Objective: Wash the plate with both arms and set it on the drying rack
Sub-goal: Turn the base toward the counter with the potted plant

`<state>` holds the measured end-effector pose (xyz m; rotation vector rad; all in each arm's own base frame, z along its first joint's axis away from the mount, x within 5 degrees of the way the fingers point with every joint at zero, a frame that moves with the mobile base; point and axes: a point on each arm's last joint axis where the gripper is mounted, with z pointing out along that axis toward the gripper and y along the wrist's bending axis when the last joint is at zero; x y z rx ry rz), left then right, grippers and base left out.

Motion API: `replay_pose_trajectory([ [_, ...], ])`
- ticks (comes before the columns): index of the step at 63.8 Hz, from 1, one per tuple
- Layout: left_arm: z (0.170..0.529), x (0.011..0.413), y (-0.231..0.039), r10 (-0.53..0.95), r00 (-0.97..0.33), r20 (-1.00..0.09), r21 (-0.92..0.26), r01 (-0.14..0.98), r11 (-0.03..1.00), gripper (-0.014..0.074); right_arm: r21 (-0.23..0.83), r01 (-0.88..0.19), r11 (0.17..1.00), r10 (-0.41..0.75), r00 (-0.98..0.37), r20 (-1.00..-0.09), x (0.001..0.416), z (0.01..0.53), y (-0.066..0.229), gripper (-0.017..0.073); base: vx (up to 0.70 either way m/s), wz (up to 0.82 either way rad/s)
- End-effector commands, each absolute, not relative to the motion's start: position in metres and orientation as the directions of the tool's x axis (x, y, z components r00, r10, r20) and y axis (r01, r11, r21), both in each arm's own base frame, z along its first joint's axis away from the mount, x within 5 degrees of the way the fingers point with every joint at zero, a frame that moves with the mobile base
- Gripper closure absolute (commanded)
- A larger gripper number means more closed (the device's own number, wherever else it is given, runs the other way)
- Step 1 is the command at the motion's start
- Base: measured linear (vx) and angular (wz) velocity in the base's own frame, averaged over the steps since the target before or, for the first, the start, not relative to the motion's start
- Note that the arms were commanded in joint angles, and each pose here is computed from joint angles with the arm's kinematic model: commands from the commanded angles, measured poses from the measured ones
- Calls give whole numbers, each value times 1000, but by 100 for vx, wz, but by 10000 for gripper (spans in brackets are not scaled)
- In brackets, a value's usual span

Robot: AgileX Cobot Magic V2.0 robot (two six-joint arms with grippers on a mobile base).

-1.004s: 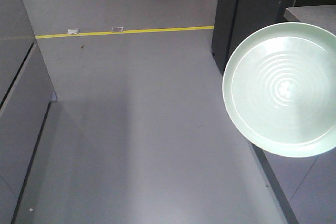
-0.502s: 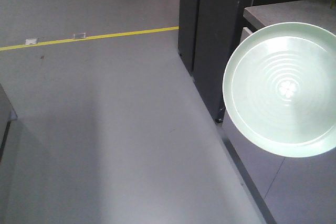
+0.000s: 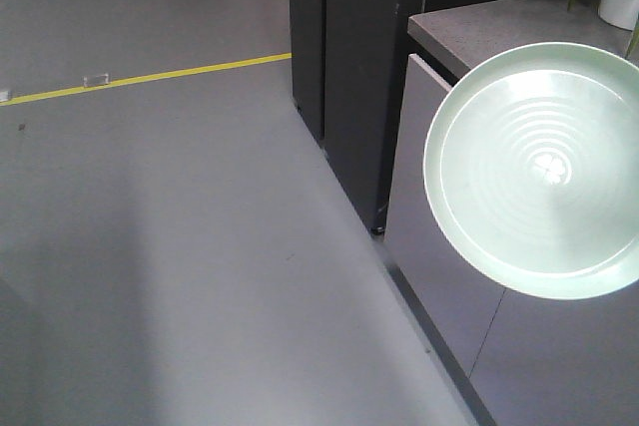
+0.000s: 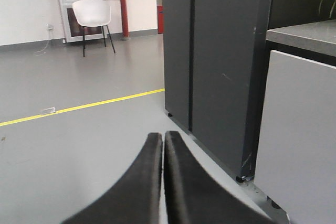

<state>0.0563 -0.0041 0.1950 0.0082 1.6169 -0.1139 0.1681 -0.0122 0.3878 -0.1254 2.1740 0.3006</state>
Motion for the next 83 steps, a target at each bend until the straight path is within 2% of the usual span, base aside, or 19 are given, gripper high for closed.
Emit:
replay_pose_trajectory([
  [1,194,56,-5,-79,7,-997,-79,85,993,600,164,-190,968,46,-509,-859,168,402,-12,563,7,-17],
  [83,194,56,-5,-79,7,-997,-79,85,993,600,164,-190,968,46,-509,-859,168,402,-12,563,8,-17],
])
